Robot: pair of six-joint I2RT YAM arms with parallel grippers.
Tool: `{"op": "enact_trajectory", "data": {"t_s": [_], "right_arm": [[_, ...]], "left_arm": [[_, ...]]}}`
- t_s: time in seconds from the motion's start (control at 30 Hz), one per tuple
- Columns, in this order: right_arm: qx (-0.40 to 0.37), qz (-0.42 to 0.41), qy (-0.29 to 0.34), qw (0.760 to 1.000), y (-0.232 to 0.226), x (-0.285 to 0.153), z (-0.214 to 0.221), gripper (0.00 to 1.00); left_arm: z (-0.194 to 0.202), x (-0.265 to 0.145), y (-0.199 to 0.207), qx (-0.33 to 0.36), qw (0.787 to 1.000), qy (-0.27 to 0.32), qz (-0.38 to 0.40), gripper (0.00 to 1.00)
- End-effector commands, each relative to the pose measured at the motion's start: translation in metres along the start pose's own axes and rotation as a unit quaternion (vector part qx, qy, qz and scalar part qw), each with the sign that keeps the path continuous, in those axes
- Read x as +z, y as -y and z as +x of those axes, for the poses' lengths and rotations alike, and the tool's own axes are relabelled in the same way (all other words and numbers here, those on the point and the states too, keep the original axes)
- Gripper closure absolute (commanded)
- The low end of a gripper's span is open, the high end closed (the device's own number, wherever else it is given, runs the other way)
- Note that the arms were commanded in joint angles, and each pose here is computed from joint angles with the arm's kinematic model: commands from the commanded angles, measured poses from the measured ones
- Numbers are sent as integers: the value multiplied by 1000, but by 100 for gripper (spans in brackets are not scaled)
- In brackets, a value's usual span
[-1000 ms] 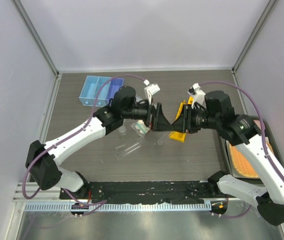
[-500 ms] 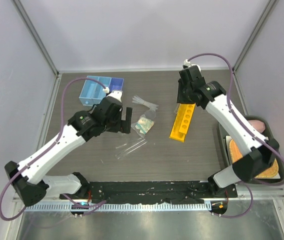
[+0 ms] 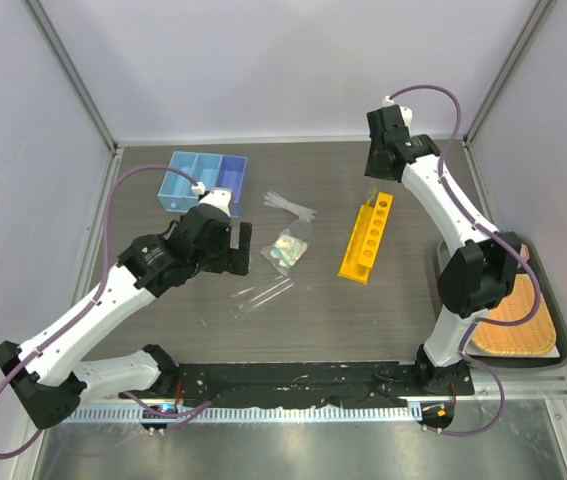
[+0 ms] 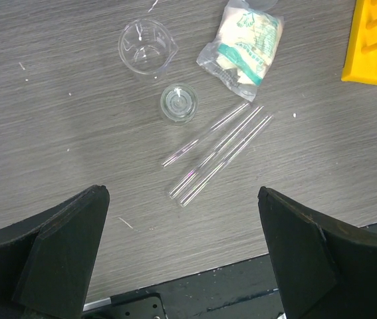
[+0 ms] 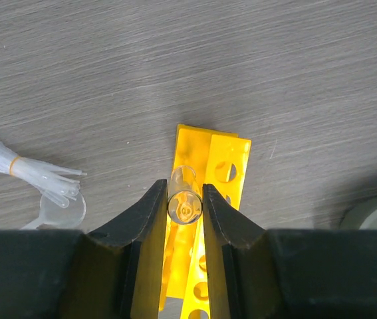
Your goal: Organize the chemistry lab equipment
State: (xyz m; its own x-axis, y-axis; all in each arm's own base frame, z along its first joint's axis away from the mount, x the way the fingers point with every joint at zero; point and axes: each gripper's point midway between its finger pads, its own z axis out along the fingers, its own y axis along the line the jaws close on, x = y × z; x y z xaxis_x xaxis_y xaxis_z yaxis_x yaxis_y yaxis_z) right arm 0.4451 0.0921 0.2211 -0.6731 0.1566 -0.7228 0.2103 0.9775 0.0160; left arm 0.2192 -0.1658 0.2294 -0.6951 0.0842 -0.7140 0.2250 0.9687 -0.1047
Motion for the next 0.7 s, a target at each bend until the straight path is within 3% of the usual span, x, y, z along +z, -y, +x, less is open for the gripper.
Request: {"op": "enact_trajectory", "data": {"t_s": [0.0, 0.67], "right_arm": [[-4, -3, 34, 999, -9, 1, -24, 99], [-10, 20, 1, 1000, -1, 39, -2, 99]], "left_arm": [[-11, 5, 1, 12, 1000, 16, -6, 0], [-13, 13, 4, 32, 999, 12, -7, 0]]}}
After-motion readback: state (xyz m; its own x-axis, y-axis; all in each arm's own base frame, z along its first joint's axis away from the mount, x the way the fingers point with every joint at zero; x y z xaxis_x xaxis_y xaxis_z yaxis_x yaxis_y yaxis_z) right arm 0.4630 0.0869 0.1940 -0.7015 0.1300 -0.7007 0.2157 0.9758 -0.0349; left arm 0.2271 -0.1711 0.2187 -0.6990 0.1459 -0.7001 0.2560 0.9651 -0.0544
